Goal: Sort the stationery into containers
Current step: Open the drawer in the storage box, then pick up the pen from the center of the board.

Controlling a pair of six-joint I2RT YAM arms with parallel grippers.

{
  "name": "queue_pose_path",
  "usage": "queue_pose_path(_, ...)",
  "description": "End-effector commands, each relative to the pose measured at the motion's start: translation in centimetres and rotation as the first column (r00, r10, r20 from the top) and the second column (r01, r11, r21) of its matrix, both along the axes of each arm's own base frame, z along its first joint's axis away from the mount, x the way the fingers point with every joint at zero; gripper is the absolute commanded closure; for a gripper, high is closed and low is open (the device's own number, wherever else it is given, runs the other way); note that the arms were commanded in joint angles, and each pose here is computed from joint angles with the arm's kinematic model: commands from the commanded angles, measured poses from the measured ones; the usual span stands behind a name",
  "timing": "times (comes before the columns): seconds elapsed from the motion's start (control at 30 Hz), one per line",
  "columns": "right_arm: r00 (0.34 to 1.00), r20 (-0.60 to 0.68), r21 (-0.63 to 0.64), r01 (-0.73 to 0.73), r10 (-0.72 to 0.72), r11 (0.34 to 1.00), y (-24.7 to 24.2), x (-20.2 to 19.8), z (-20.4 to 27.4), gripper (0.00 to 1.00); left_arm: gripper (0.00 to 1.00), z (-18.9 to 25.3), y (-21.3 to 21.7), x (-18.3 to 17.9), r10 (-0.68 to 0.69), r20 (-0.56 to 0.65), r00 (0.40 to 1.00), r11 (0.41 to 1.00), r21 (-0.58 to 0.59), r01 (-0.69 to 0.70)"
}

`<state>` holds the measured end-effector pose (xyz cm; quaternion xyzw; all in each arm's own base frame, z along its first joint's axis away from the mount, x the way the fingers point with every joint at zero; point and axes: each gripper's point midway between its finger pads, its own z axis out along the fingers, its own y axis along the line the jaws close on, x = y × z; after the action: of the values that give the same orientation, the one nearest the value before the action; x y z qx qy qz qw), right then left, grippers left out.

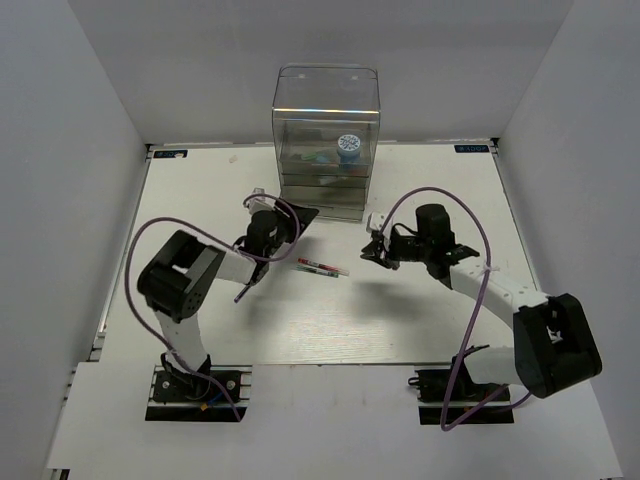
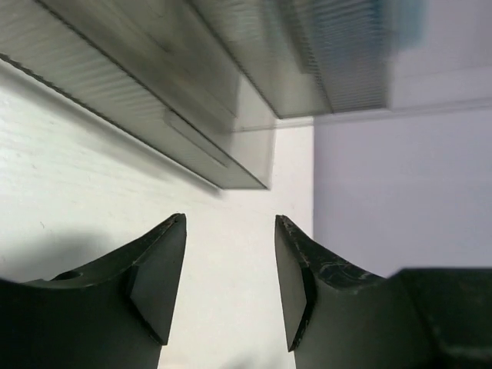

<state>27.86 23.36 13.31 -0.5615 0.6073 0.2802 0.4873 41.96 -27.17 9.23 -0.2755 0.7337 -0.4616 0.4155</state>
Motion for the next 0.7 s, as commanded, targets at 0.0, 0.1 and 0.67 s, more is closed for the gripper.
queue_pose_path(0.0,0.994,-0.014,-0.019,-0.109,0.109,0.994,1.3,-1.1,-0.7,0.78,0.4,4.4,0.9,-2.0,-0.026,0.068,0.997,0.999,0.036,0.024)
queue_pose_path(0.1,0.99,-0.045,-0.055,-0.139,0.137,0.989,2.5,-1.5,-2.0,0.78,0.37,6.7,2.8,-3.5,-0.042,0.086,0.995,0.991,0.127,0.031)
queue_pose_path(0.67,0.982,-0.189,-0.297,-0.063,0.006,0.953,6.5,0.5,-8.2,0.6,0.0,7.0,18.1,-12.6,-0.045,-0.025,0.999,0.467,0.883,0.043)
